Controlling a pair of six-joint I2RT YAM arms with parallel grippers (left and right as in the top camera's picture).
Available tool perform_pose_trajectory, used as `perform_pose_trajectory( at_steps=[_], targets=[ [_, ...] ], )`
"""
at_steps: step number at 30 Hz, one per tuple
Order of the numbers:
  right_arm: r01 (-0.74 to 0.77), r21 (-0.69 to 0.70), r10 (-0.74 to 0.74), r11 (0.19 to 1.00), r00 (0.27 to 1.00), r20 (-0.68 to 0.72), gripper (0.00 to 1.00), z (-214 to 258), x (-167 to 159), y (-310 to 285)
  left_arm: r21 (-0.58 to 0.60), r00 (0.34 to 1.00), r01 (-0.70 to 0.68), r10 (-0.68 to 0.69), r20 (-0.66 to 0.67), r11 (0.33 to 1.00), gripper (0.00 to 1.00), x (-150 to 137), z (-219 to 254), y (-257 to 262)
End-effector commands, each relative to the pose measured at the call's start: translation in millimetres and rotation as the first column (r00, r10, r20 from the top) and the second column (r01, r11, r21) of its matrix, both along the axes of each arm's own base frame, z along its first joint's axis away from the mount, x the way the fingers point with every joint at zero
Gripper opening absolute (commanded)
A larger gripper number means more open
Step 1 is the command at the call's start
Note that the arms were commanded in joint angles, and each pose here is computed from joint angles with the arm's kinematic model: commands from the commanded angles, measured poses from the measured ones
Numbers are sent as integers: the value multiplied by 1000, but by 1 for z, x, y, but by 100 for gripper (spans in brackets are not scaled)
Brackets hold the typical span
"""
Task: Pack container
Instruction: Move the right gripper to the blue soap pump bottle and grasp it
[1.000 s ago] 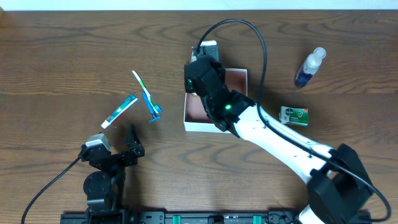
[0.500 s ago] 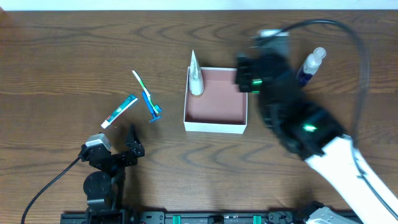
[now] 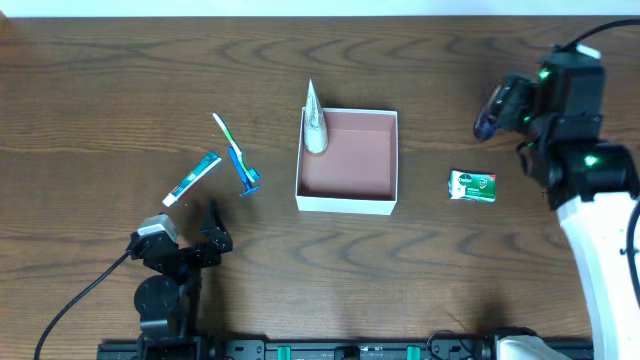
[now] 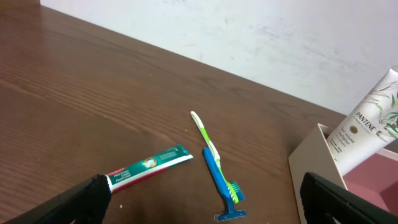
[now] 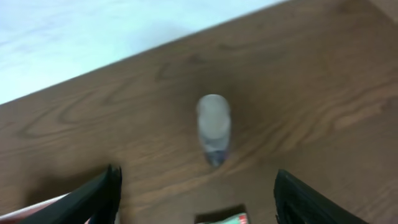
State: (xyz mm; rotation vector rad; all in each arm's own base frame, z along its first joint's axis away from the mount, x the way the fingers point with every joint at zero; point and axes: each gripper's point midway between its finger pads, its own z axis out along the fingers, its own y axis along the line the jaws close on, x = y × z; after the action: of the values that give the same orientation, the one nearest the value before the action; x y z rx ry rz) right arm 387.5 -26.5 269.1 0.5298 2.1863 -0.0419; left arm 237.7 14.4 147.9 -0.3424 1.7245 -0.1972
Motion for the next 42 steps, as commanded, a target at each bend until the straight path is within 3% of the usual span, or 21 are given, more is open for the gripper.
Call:
perform_pose_trajectory(
  at_steps=[1, 14, 28, 42],
  targets=[
    [-23, 14, 24, 1000, 999, -31, 78, -12, 8, -10, 5, 1000, 9, -8, -30, 1000, 98, 0, -14, -1],
    [3, -39, -7, 999, 995, -101, 82, -61, 47, -43, 5, 1000, 9, -8, -30, 1000, 98, 0, -14, -1],
    [-188, -37, 183, 981, 976, -121, 82, -106, 88, -32, 5, 1000, 9, -8, -30, 1000, 98, 0, -14, -1],
    [-218, -34, 211, 975, 966, -149, 75, -125, 94, -30, 5, 1000, 9, -8, -30, 1000, 98, 0, -14, -1]
  ],
)
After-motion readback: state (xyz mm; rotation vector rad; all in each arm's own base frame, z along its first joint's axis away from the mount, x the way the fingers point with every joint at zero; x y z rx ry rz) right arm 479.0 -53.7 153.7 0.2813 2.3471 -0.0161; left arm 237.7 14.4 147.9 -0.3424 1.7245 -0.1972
